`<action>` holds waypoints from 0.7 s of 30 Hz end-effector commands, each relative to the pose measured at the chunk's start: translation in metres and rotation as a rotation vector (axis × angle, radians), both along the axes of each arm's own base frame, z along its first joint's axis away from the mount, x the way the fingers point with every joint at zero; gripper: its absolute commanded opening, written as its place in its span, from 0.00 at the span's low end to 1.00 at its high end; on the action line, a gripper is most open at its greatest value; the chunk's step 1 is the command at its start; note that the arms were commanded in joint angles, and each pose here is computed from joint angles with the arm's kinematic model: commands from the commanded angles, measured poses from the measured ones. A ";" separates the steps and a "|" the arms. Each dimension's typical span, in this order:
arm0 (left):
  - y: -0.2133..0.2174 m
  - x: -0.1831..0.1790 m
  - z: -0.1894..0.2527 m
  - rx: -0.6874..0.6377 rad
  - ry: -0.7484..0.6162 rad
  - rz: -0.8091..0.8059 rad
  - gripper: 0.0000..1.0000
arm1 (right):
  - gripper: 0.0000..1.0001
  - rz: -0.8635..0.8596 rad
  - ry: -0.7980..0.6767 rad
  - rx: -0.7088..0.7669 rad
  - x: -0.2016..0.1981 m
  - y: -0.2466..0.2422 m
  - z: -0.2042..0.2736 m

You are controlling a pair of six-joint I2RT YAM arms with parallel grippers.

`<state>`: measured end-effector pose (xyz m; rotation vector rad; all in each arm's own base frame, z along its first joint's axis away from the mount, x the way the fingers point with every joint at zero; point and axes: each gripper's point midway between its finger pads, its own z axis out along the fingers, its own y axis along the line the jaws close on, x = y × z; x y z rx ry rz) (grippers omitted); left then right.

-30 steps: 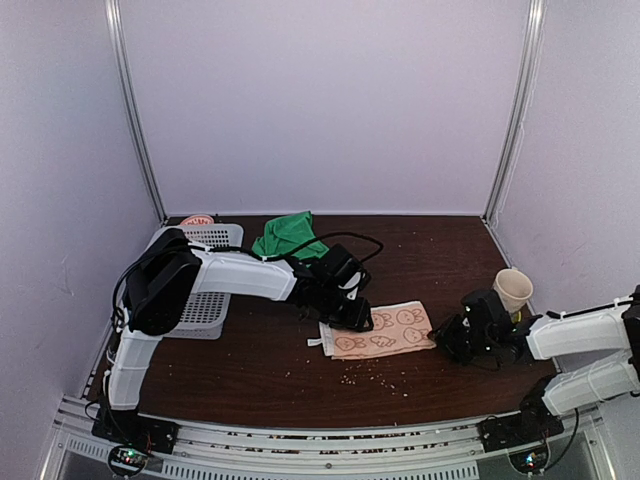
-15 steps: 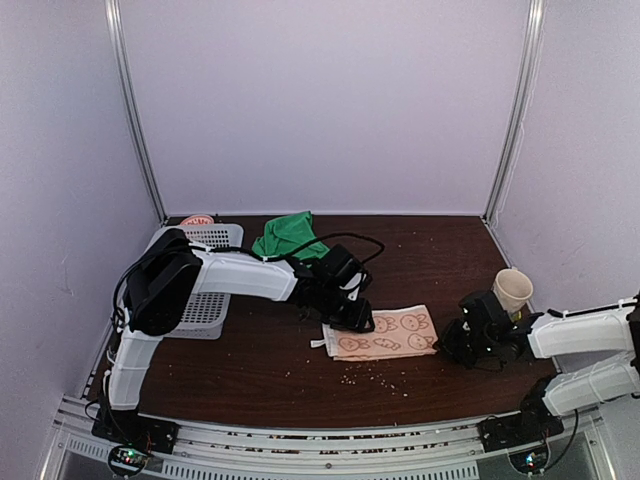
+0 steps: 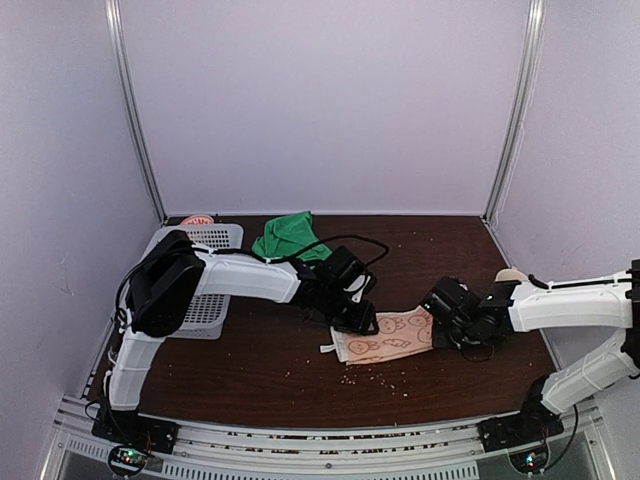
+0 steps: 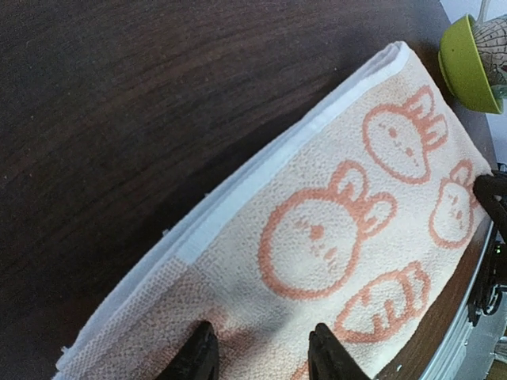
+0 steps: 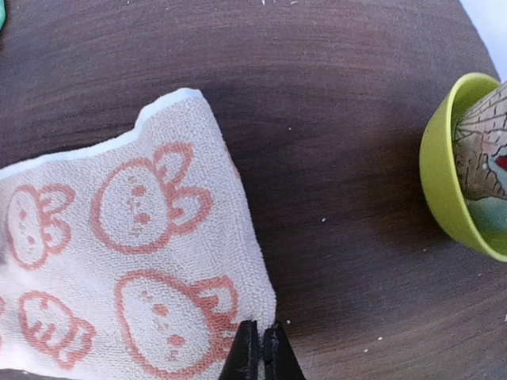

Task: Roll the towels
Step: Adjust the towel at the center of the board.

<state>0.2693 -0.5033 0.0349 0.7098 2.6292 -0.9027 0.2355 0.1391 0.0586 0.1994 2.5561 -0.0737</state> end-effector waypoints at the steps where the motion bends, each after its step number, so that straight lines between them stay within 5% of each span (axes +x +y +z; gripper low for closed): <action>1: 0.002 0.002 -0.016 0.019 0.025 0.004 0.41 | 0.00 0.068 -0.064 -0.350 0.002 -0.022 0.014; 13: 0.009 0.010 0.003 -0.065 0.068 0.045 0.43 | 0.00 0.228 -0.172 -0.632 -0.004 0.019 0.027; 21: 0.012 0.014 0.033 -0.134 0.081 0.072 0.57 | 0.00 0.278 -0.235 -0.695 -0.013 0.037 0.028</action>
